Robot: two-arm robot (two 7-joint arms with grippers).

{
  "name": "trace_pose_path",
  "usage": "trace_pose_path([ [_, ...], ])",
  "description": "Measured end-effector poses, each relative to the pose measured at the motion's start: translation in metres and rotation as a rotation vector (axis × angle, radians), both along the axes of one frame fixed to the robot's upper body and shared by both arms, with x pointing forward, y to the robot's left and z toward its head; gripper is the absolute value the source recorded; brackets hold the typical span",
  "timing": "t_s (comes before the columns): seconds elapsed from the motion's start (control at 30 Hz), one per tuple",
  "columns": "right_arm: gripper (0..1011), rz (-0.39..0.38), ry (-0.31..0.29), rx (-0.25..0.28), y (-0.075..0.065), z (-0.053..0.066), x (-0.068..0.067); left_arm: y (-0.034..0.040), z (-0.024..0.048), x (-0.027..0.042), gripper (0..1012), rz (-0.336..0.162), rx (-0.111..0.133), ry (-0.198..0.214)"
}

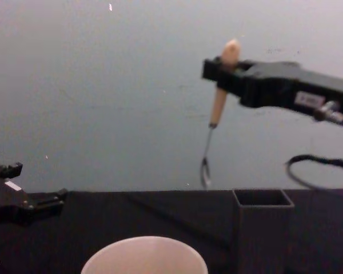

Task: Pick up the stirring spoon with one hand, stir inside the cup, then place it back in its original position.

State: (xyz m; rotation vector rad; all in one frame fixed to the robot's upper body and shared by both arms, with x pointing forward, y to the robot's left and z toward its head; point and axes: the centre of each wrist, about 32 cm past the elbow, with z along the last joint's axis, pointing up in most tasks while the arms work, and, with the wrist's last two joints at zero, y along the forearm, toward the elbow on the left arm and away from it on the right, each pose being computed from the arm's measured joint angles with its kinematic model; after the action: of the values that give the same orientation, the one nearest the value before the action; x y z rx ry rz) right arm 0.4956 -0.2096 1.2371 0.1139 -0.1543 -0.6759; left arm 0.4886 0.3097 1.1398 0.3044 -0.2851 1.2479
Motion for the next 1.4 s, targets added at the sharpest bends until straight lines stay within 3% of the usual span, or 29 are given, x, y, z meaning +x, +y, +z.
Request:
trace_pose_path([
  [0.3,170,0.064,0.036,-0.008,0.021,-0.013,-0.002,0.0,0.0,0.0,1001,0.0,0.0,0.0],
  [0.6,170,0.113,0.056,-0.023,0.032,-0.031,-0.004,0.0,0.0,0.0,1002,0.0,0.0,0.0],
  [1.07,169,0.12,0.086,-0.052,0.039,-0.062,-0.008,0.0,0.0,0.0,1001,0.0,0.0,0.0],
  [1.4,170,0.123,0.094,-0.075,0.041,-0.073,-0.011,0.0,0.0,0.0,1001,0.0,0.0,0.0],
])
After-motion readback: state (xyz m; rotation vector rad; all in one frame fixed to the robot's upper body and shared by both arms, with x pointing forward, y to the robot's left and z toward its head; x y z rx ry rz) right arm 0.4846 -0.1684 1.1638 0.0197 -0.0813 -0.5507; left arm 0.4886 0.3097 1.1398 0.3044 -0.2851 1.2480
